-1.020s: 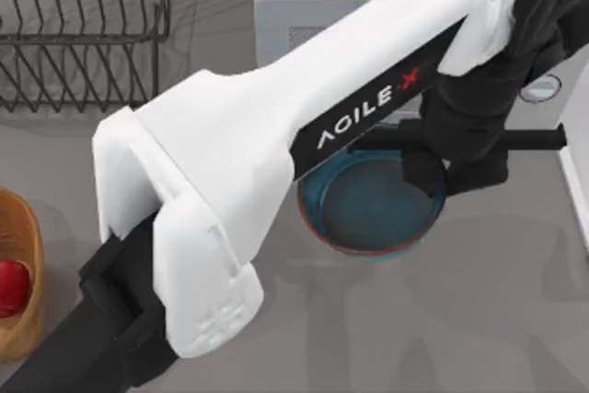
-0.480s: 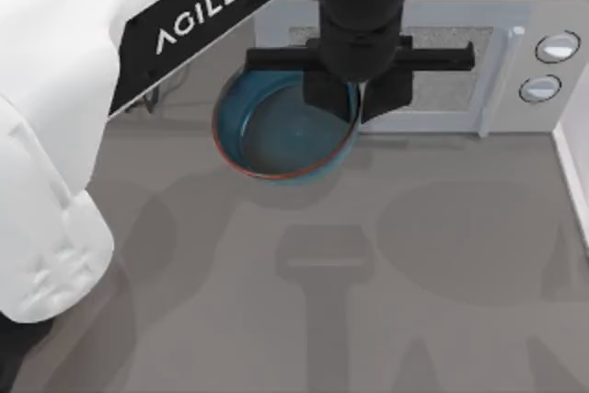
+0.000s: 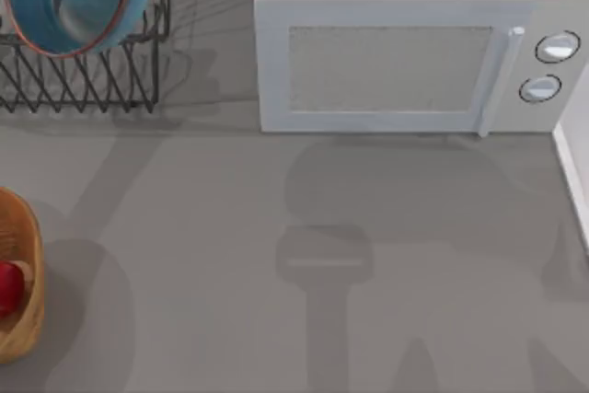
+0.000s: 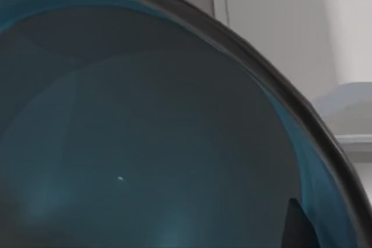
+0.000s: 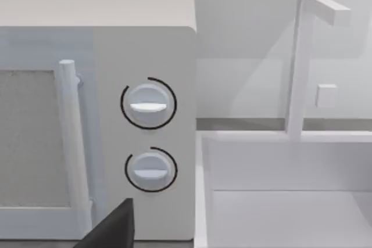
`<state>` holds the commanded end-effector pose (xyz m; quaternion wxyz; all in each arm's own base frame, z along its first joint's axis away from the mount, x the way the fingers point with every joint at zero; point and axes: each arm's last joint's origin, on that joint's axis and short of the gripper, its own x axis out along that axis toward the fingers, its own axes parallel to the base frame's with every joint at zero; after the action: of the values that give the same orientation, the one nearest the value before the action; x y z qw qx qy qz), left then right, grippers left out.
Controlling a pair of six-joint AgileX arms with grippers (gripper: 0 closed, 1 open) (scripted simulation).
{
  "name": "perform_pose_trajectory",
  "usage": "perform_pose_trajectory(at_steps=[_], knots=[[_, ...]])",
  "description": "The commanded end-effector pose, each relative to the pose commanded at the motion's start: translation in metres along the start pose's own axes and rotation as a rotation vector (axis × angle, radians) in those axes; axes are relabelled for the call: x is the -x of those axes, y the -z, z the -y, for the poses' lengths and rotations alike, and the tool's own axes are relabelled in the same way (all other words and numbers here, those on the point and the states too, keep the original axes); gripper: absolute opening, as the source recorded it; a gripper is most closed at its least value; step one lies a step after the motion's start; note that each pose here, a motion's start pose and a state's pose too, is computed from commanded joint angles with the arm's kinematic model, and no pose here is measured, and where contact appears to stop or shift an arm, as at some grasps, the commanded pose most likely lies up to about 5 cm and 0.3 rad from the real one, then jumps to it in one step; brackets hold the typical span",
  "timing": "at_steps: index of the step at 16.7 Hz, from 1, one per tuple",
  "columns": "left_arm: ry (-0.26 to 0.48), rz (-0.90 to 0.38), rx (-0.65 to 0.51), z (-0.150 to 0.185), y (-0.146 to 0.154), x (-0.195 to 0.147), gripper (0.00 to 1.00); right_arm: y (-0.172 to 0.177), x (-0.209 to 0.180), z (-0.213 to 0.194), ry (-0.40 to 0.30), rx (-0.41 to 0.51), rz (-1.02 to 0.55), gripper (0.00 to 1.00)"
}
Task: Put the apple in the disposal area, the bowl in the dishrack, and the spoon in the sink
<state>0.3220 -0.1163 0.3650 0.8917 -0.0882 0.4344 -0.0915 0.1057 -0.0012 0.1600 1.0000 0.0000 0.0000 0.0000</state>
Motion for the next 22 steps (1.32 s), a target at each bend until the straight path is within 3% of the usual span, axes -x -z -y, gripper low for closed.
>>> perform_pose_trajectory(at_steps=[5,10,12,18,22], knots=[[-0.019,0.477,-0.057,-0.081,0.023,0.089,0.00,0.000,0.000,0.000,0.000,0.000,0.000,1.00],[-0.138,0.834,-0.165,-0.113,0.059,0.149,0.00,0.000,0.000,0.000,0.000,0.000,0.000,1.00],[-0.167,0.891,-0.189,-0.116,0.067,0.159,0.00,0.000,0.000,0.000,0.000,0.000,0.000,1.00],[-0.171,0.898,-0.192,-0.116,0.067,0.160,0.00,0.000,0.000,0.000,0.000,0.000,0.000,1.00],[-0.176,0.891,-0.191,-0.126,0.046,0.132,0.00,0.000,0.000,0.000,0.000,0.000,0.000,1.00]])
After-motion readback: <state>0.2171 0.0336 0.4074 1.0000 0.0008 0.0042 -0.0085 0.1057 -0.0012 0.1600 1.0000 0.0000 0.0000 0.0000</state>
